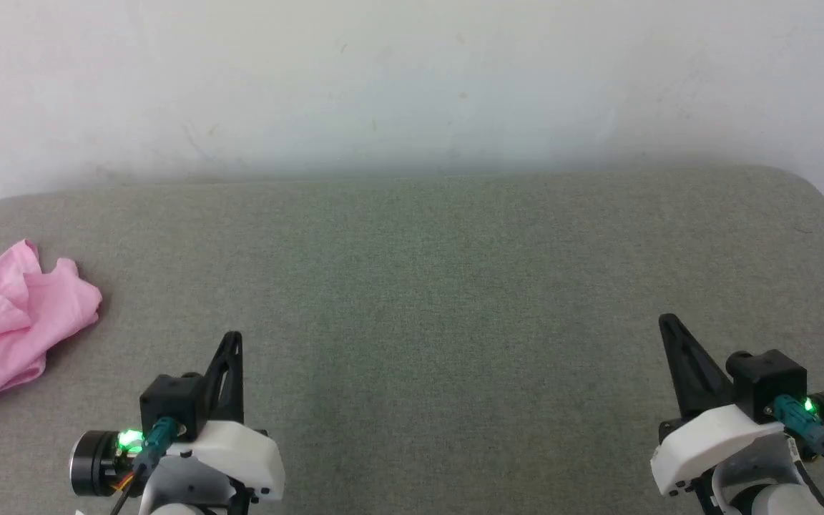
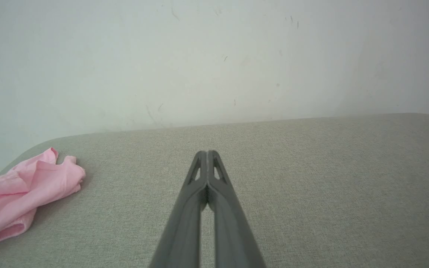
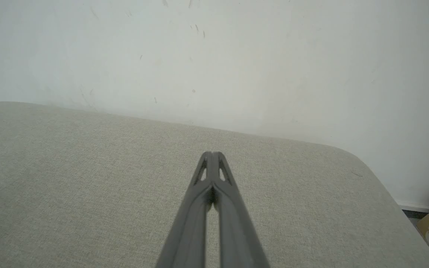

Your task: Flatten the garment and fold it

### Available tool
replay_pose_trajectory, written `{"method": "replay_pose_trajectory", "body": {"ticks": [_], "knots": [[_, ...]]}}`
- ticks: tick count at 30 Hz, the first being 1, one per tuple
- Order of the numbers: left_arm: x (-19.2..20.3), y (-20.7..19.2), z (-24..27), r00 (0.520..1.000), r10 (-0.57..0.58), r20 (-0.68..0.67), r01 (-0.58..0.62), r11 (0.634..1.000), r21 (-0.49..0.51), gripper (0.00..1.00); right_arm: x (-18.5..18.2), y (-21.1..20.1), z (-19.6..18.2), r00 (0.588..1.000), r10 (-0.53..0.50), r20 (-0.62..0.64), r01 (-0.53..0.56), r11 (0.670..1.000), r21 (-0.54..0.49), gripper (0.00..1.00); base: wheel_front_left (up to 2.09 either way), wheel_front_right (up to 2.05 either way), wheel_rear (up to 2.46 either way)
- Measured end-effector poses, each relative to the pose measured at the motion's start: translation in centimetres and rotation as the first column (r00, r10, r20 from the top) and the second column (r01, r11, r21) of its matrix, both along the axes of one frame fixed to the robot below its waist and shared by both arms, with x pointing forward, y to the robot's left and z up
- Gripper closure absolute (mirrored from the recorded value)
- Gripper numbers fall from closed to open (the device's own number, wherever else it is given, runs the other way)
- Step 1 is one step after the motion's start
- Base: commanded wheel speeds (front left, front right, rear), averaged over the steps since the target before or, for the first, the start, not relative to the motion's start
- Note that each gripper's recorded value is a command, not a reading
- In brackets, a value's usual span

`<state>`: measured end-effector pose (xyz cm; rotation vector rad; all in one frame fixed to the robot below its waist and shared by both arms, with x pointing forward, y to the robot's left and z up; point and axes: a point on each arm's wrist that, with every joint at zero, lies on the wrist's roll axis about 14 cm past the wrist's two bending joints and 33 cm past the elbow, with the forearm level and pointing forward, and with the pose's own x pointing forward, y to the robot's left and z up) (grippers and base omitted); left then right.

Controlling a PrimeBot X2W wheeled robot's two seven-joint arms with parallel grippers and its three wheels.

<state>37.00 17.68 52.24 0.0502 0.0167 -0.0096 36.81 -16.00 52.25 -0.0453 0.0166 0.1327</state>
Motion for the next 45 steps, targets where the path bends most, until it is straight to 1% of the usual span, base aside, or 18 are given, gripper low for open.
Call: {"method": "replay_pose_trajectory", "body": {"ticks": [4, 5, 14, 28, 37, 45], "knots": [[0.0, 0.0, 0.0, 1.000, 0.000, 0.000, 0.000, 1.000, 0.000, 1.00, 0.0, 0.0, 0.0, 1.000, 0.000, 0.000, 0.000, 1.000, 0.000, 1.00, 0.00, 0.00, 0.00], [0.0, 0.0, 0.0, 1.000, -0.001, -0.001, 0.001, 1.000, 0.000, 0.00, 0.0, 0.0, 0.0, 1.000, 0.000, 0.000, 0.000, 1.000, 0.000, 0.00, 0.00, 0.00, 0.00], [0.0, -0.2, -0.1, 1.000, -0.008, 0.001, 0.008, 1.000, -0.007, 0.00, 0.0, -0.1, -0.1, 1.000, -0.002, 0.001, 0.002, 1.000, 0.004, 0.00, 0.00, 0.00, 0.00], [-0.2, 0.1, 0.1, 1.000, 0.002, 0.024, 0.000, 0.999, -0.053, 0.00, 0.2, 0.1, 0.1, 1.000, 0.004, 0.023, -0.005, 1.000, 0.025, 0.00, 0.00, 0.00, 0.00], [-0.7, 1.3, 0.4, 0.998, 0.039, 0.044, -0.035, 0.997, -0.075, 0.00, 0.7, 1.1, 0.4, 0.999, 0.033, 0.042, -0.035, 0.999, 0.035, 0.00, 0.00, 0.00, 0.00], [-1.6, 3.1, 0.7, 0.993, 0.096, 0.062, -0.090, 0.991, -0.101, 0.00, 1.3, 2.7, 0.6, 0.995, 0.082, 0.059, -0.084, 0.996, 0.038, 0.00, 0.00, 0.00, 0.00]]}}
